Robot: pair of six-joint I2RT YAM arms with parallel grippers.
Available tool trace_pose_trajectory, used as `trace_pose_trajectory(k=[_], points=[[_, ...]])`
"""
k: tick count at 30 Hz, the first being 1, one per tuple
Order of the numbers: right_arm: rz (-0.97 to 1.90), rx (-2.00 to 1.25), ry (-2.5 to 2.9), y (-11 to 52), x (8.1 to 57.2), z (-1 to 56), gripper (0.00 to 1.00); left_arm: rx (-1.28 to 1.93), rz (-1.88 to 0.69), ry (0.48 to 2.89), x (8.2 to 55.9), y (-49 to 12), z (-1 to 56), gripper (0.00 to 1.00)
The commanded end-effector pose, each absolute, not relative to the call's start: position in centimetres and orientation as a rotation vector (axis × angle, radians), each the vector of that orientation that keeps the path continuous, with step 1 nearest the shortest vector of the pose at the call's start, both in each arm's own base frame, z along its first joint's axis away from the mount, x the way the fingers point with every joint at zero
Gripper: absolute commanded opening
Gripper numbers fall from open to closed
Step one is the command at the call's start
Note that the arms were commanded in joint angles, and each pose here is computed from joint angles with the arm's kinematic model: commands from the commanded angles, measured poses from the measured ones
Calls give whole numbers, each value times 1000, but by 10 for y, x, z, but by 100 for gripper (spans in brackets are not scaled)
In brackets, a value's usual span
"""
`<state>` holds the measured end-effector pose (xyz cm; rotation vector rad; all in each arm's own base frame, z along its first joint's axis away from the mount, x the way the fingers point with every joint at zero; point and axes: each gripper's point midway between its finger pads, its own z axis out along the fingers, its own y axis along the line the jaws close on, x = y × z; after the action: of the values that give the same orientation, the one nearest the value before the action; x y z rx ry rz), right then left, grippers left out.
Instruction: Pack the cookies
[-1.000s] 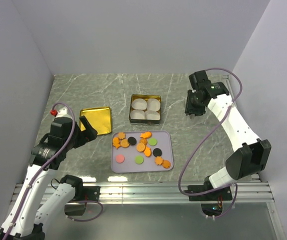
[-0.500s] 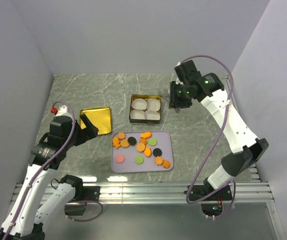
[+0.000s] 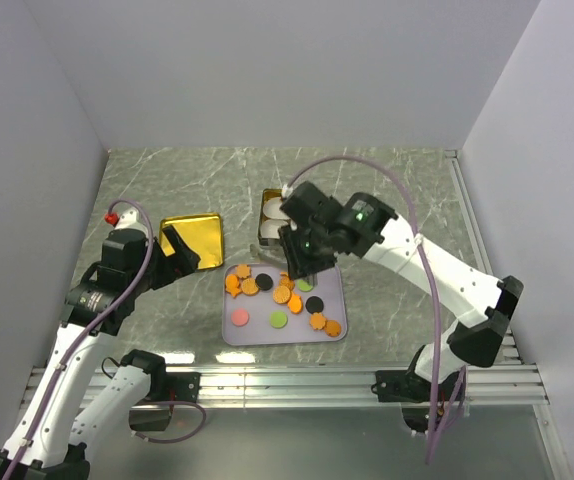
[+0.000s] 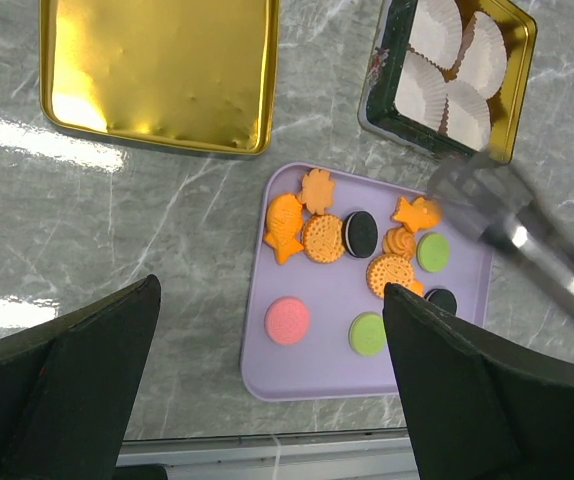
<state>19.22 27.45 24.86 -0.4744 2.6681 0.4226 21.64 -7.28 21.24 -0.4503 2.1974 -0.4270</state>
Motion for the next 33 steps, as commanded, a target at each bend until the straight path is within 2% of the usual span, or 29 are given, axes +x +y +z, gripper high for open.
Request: trace_pose_trajectory(k=[1, 10, 20, 33], points=[[506, -463, 2629, 284, 172, 256, 46, -414, -450, 2168, 221, -76, 219, 99], [433, -535, 2694, 298, 154, 215, 48, -402, -458, 2177, 220, -78, 218, 99], [349, -533, 2730, 308, 161, 197, 52, -392, -464, 2172, 219, -79, 220, 99], [334, -523, 2781, 315, 160, 179, 52, -386, -469, 2174, 218, -80, 220, 98]])
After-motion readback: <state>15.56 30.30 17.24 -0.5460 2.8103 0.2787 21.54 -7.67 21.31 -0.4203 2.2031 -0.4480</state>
